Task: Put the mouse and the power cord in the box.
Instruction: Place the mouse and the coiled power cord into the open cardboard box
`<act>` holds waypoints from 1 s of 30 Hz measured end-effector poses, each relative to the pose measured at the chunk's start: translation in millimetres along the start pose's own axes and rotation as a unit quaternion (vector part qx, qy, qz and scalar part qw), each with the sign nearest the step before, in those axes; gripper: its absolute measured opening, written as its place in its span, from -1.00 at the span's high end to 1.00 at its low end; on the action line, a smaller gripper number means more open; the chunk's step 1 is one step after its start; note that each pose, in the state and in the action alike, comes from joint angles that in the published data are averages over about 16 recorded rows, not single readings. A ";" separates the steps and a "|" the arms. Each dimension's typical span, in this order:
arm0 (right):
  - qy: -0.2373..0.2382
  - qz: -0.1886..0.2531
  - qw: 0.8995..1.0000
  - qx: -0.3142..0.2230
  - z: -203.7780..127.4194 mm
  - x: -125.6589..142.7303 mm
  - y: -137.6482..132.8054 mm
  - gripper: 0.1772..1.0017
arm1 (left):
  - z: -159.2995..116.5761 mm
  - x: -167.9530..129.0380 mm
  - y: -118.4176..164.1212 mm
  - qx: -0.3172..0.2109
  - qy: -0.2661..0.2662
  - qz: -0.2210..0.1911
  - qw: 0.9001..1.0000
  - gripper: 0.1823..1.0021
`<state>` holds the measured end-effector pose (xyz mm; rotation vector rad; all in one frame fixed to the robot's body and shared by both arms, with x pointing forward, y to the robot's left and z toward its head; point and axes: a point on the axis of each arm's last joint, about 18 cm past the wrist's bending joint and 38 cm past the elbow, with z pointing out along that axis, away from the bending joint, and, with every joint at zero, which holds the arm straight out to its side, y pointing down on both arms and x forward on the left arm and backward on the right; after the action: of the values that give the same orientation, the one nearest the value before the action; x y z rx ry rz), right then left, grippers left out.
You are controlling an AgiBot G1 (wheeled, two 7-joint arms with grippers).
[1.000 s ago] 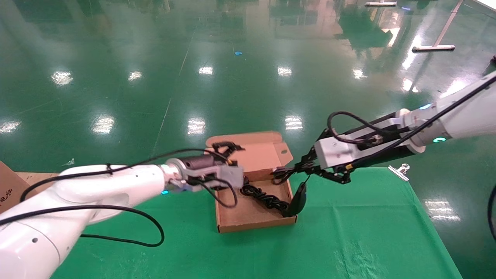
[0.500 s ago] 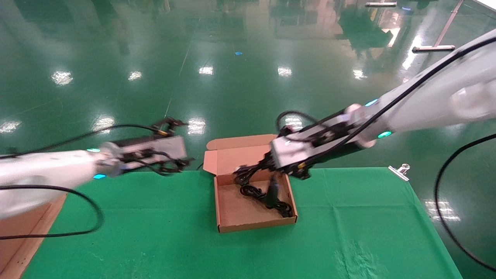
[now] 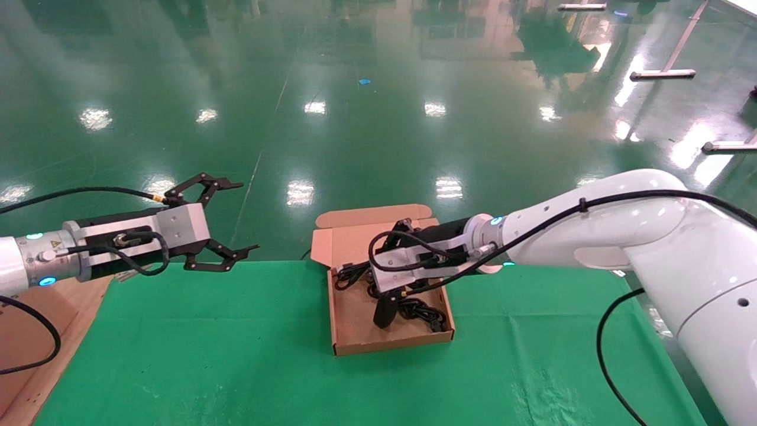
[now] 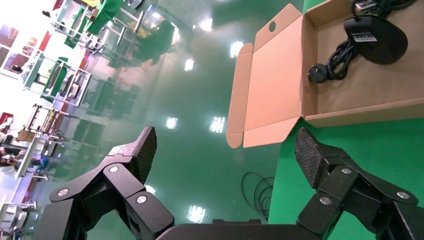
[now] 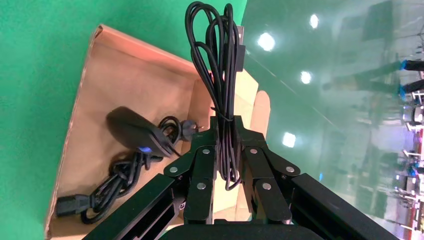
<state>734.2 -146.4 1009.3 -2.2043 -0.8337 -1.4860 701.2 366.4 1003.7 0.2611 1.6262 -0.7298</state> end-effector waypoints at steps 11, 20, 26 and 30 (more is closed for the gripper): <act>0.002 0.003 1.000 0.001 -1.6 -1.0 1.4 0.70 | 0.2 0.5 -2.1 0.006 -0.001 -0.007 1.000 -1.00; 0.014 0.057 0.998 0.032 -12.3 -11.0 4.1 0.33 | -1.7 5.4 -13.6 0.042 -0.003 -0.048 0.998 -1.00; 0.030 0.123 0.989 0.072 -25.8 -24.5 5.4 -0.01 | -8.7 9.9 -26.9 0.081 -0.002 -0.093 0.992 -1.00; 0.040 0.168 0.980 0.100 -38.7 -34.3 6.6 -0.22 | -15.2 13.0 -36.8 0.108 0.002 -0.122 0.987 -1.00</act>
<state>701.4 -183.5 992.9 -2.0036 -0.5265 -1.2589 665.8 343.9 1003.1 0.2207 1.6008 -1.0969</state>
